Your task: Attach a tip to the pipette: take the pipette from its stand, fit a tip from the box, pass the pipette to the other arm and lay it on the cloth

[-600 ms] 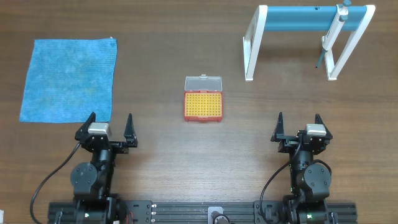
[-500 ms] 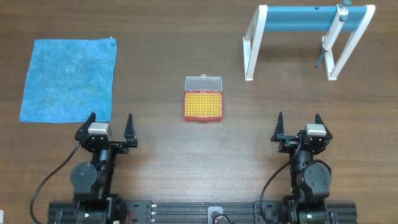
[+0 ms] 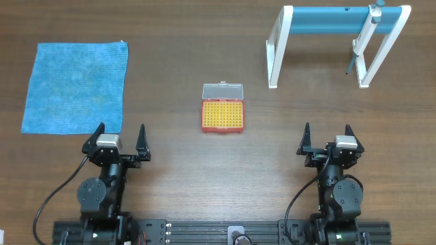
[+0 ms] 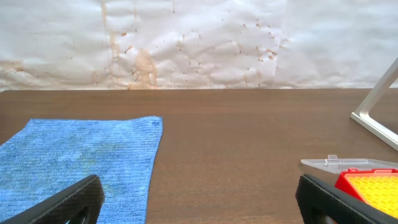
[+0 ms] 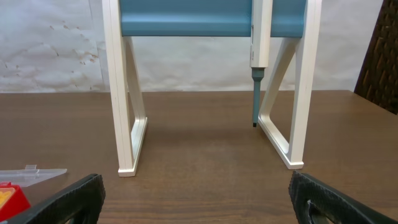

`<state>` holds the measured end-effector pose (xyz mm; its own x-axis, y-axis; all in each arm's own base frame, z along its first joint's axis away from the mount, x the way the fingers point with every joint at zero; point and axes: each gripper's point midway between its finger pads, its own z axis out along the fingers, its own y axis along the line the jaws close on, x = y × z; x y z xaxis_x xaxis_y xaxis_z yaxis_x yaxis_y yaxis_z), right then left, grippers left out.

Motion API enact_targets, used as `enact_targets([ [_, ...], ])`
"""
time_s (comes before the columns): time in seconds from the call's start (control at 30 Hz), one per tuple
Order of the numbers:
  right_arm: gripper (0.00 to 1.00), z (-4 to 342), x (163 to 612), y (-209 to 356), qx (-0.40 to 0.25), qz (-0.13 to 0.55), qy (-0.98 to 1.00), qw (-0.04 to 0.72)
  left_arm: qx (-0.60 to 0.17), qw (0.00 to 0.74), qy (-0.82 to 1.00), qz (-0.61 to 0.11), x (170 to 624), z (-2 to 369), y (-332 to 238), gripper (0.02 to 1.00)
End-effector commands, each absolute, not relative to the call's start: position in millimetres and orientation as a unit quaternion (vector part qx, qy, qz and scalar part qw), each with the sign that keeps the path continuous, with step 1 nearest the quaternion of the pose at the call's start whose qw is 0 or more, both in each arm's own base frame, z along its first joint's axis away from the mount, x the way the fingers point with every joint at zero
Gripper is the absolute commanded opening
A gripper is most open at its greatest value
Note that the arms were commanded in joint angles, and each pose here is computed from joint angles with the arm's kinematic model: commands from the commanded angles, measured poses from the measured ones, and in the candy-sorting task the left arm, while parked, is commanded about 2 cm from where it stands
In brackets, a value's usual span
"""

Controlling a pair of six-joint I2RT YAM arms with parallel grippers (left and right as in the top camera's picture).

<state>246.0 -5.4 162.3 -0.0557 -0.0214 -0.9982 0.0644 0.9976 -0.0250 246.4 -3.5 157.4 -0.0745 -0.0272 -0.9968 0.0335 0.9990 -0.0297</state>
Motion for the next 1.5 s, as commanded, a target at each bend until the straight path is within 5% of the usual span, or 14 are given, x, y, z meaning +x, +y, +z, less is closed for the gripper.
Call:
enact_targets([
  [0.03, 0.974, 161, 245, -8, 0.024, -0.033, 0.726, 0.687, -0.006, 0.680, 0.733, -0.017, 246, 157, 0, 0.998],
  [0.5, 0.974, 172, 249, -12, 0.029, -0.045, 0.729, 0.683, -0.006, 0.680, 0.733, -0.017, 246, 157, 0, 0.998],
  [0.77, 0.976, 245, 359, -40, -0.044, -0.110, 0.834, 0.538, -0.006, 0.680, 0.733, -0.017, 246, 157, 0, 0.998],
  [0.97, 0.974, 230, 385, -77, -0.052, 0.048, 0.836, 0.544, -0.006, 0.680, 0.733, -0.017, 246, 157, 0, 0.996],
  [1.2, 0.974, 191, 428, -106, -0.047, 0.037, 0.829, 0.555, -0.006, 0.680, 0.733, -0.018, 246, 157, 0, 0.998],
  [1.5, 0.974, 189, 460, -113, -0.031, 0.063, 0.793, 0.605, -0.006, 0.680, 0.733, -0.017, 246, 157, 0, 0.998],
])
